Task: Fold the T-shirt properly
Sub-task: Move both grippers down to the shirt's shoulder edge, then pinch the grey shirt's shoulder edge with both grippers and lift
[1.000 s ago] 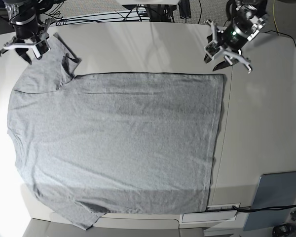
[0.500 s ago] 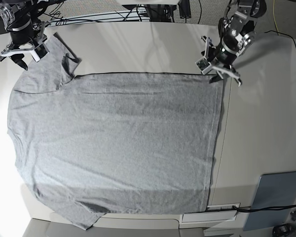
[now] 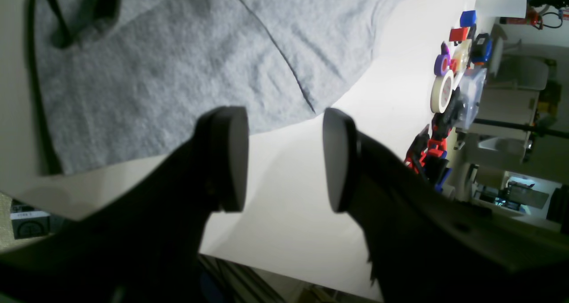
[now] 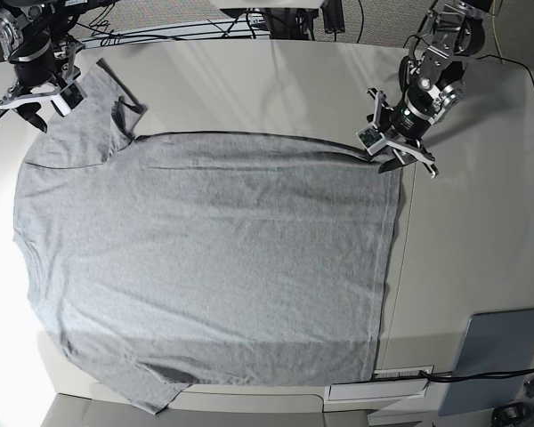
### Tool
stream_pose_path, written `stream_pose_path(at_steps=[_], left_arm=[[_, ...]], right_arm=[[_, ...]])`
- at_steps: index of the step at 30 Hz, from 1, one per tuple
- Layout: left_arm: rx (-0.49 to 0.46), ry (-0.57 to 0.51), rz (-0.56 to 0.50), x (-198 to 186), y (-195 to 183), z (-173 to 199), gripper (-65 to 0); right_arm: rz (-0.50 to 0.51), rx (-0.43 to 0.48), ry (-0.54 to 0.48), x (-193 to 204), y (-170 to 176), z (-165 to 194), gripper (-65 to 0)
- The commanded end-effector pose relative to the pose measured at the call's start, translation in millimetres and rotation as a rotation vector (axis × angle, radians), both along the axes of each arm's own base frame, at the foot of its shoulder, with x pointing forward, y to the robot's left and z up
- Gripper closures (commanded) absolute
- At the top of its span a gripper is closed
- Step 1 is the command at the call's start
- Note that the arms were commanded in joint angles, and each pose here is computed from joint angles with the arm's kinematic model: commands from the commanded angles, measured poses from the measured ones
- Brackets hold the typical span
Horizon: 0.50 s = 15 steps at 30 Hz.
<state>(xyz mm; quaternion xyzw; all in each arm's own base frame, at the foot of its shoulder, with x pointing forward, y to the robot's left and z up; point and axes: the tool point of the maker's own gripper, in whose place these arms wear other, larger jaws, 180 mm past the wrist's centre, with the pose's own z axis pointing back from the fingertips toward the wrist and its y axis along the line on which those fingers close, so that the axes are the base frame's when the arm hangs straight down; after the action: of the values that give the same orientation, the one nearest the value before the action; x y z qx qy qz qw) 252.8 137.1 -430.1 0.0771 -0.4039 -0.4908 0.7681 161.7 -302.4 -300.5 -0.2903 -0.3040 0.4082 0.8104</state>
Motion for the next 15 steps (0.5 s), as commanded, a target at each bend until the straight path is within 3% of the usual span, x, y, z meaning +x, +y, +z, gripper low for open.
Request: stream_pose_path(at_steps=[1, 6, 15], left_arm=[[0.148, 0.134, 0.013, -24.2, 30.1, -28.2, -23.7], [0.156, 0.141, 0.000, -20.3, 32.4, -28.1, -23.7], [0.155, 0.149, -0.045, -7.5, 27.0, -22.3, -22.0]], right_arm=[[0.026, -0.013, -0.016, 4.5, 2.0, 6.9, -27.0], [0.065, -0.008, 0.031, 0.6, 7.4, 0.8, -27.0], [0.065, -0.009, 0.012, 6.3, 7.4, 3.9, -27.0]])
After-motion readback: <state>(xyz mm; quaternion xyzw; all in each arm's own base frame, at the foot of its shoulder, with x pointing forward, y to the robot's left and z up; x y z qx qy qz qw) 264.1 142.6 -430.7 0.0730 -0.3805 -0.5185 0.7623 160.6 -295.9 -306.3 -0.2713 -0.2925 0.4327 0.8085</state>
